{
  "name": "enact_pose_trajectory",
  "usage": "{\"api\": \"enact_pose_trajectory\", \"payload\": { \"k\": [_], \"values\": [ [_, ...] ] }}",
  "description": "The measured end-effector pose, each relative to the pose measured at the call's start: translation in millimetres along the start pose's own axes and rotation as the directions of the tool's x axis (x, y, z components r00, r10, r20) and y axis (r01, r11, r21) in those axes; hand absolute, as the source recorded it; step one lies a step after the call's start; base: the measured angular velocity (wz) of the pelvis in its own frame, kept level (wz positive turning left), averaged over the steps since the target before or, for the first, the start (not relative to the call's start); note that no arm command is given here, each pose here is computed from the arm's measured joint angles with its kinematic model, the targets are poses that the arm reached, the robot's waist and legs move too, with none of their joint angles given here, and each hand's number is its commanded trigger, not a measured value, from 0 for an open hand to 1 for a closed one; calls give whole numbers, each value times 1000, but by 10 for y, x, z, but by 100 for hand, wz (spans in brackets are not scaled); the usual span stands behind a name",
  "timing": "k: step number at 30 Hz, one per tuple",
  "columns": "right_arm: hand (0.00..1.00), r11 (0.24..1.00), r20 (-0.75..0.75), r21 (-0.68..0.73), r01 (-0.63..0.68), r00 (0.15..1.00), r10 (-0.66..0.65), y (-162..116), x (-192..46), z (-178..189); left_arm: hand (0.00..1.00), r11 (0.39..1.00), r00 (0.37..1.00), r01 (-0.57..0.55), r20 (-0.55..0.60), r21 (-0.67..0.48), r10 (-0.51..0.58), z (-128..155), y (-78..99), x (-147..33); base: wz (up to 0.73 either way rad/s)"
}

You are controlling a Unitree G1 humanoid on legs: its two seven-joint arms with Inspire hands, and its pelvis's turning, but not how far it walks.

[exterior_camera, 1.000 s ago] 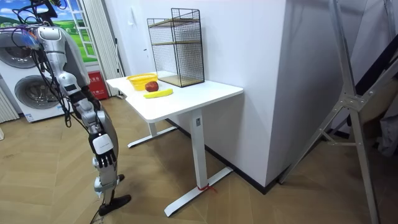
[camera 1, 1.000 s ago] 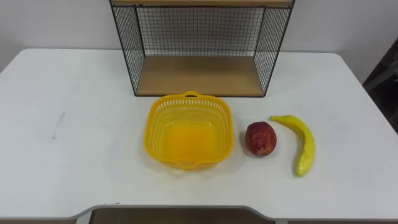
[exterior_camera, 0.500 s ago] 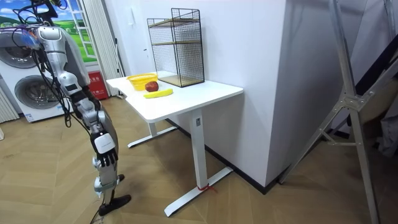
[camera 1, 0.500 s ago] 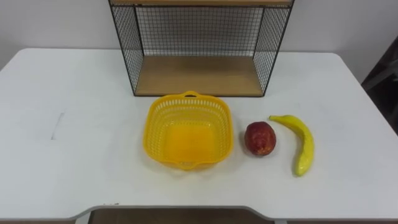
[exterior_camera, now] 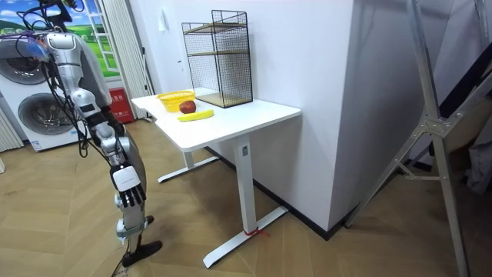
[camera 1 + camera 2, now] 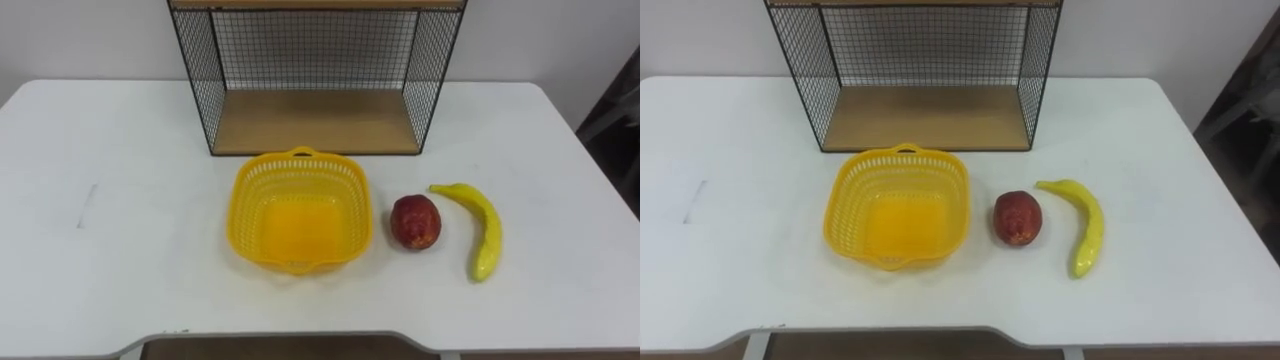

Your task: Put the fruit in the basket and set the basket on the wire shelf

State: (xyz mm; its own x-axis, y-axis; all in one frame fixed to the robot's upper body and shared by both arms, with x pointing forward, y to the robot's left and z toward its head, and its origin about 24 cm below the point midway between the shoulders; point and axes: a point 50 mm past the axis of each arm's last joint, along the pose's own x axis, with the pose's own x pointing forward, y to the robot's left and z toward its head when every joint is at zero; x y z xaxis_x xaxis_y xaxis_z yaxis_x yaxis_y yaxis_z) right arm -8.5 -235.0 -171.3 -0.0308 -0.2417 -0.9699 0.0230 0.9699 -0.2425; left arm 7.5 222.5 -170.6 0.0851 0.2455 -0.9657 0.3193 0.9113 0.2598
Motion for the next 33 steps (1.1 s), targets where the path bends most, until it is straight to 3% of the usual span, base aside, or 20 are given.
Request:
{"api": "enact_pose_trajectory", "payload": {
  "k": [3,6,8,9,11,12,13,14,17,24,30,33],
  "values": [
    [0,980,-54,199,30,998,-19,-19,2,-118,0,1000,1000,-9,5,-21,9,-11,22,2,0],
    [0,884,-73,462,68,997,-38,-33,2,-133,0,999,1000,-15,1,-52,15,-35,7,4,0],
    [0,721,-46,689,68,998,-50,-65,-1,-25,0,996,1000,-16,-9,-90,15,-72,-8,5,-6],
    [0,676,-40,734,68,998,-57,-75,-2,4,0,995,1000,-18,-10,-99,18,-85,-6,4,-8],
    [0,452,-28,890,60,997,-77,-148,-17,157,0,990,999,-35,-17,-138,33,-147,13,-2,-5],
    [0,391,-27,919,56,996,-80,-173,-23,191,0,989,999,-40,-18,-143,38,-155,23,-2,0],
    [0,253,-27,966,49,996,-89,-234,-35,258,0,986,999,-53,-20,-156,50,-166,45,-2,0],
    [0,141,-32,989,46,994,-104,-296,-52,320,0,984,998,-65,-21,-165,63,-172,67,-3,0],
    [0,-47,-51,998,45,989,-140,-442,-103,437,0,980,996,-85,-16,-178,83,-194,112,-6,-1],
    [0,-344,-173,935,82,955,-243,-856,-296,577,0,967,986,-159,25,-200,167,-191,310,-27,-5],
    [0,-472,-239,880,59,913,-331,-1171,-597,795,0,958,978,-189,52,-216,204,-153,362,-37,-10],
    [0,-497,-278,867,37,863,-421,-1390,-784,890,0,957,977,-190,58,-218,207,-163,360,-42,2]
  ]
}}
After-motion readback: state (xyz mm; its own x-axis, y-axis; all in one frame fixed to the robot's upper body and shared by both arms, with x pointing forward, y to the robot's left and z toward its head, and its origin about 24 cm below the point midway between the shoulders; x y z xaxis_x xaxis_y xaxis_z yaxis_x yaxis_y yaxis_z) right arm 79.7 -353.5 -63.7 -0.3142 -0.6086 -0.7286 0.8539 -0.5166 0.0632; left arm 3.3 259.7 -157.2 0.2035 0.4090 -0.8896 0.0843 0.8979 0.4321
